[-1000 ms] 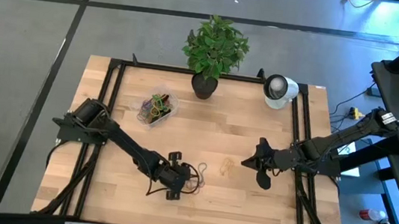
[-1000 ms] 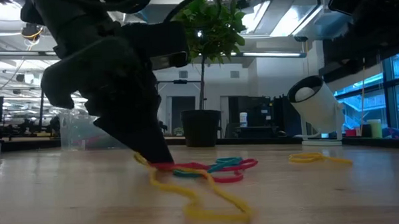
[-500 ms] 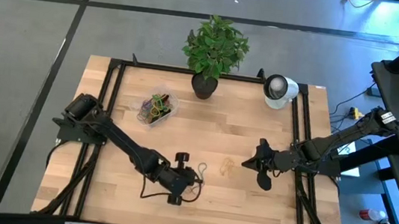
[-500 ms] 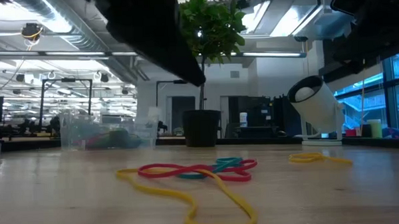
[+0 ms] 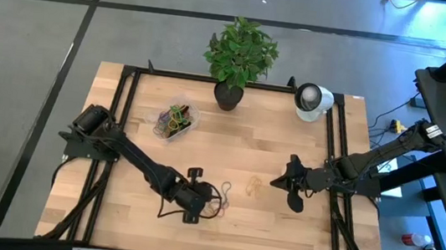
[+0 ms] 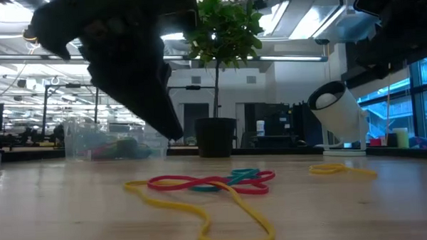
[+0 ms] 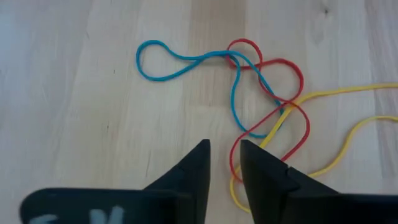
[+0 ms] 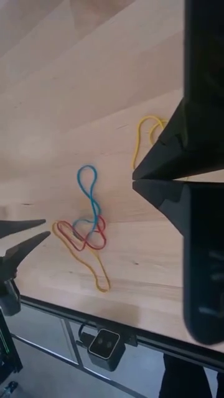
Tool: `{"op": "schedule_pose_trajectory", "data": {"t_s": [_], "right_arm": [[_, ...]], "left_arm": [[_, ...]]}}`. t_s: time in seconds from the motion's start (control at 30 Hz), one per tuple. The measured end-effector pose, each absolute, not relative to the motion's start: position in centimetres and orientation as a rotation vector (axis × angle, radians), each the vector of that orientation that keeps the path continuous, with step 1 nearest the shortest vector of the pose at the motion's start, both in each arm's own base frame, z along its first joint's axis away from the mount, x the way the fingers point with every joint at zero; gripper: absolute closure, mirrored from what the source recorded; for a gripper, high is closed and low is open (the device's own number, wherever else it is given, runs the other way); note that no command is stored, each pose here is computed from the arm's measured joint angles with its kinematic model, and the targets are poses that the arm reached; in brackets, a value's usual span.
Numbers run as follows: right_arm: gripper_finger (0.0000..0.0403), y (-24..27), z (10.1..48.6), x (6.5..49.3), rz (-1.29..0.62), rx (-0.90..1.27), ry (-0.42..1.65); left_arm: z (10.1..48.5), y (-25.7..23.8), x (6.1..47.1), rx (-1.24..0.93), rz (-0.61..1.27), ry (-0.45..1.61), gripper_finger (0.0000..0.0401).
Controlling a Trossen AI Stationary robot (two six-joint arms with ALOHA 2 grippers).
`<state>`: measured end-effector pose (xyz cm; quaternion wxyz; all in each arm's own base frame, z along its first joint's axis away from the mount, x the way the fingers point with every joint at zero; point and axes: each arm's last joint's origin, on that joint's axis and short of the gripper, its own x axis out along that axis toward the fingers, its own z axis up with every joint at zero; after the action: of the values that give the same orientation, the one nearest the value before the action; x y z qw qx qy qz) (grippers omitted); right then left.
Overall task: Pick and place rubber bands into bin
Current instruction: Put the red rubber band into the transparent bin
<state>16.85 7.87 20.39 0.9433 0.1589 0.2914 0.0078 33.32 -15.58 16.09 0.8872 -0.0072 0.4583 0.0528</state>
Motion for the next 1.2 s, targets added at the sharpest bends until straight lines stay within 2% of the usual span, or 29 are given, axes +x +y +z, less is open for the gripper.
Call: {"op": "schedule_pose_trajectory", "data": {"t_s": [0.17, 0.53, 0.7, 1.07, 1.2], "right_arm": [[0.0389, 7.9, 20.4, 16.9, 0.016, 0.324, 0.594], [0.0389, 7.9, 20.4, 16.9, 0.016, 0.325, 0.593], [0.0389, 7.9, 20.4, 16.9, 0.016, 0.325, 0.592], [0.0389, 7.9, 20.4, 16.9, 0.011, 0.347, 0.589], [0.0389, 7.9, 20.4, 16.9, 0.01, 0.348, 0.59]], "left_arm": [[15.3, -15.4, 33.0, 0.021, 0.09, 0.952, 0.0302], [15.2, -15.2, 33.1, 0.122, 0.03, 0.934, 0.0303], [15.0, -14.9, 33.6, 0.107, 0.037, 0.92, 0.0302], [11.7, -15.5, 34.8, 0.073, 0.007, 0.926, 0.0302], [11.7, -15.4, 34.7, 0.067, -0.001, 0.951, 0.0313]]}}
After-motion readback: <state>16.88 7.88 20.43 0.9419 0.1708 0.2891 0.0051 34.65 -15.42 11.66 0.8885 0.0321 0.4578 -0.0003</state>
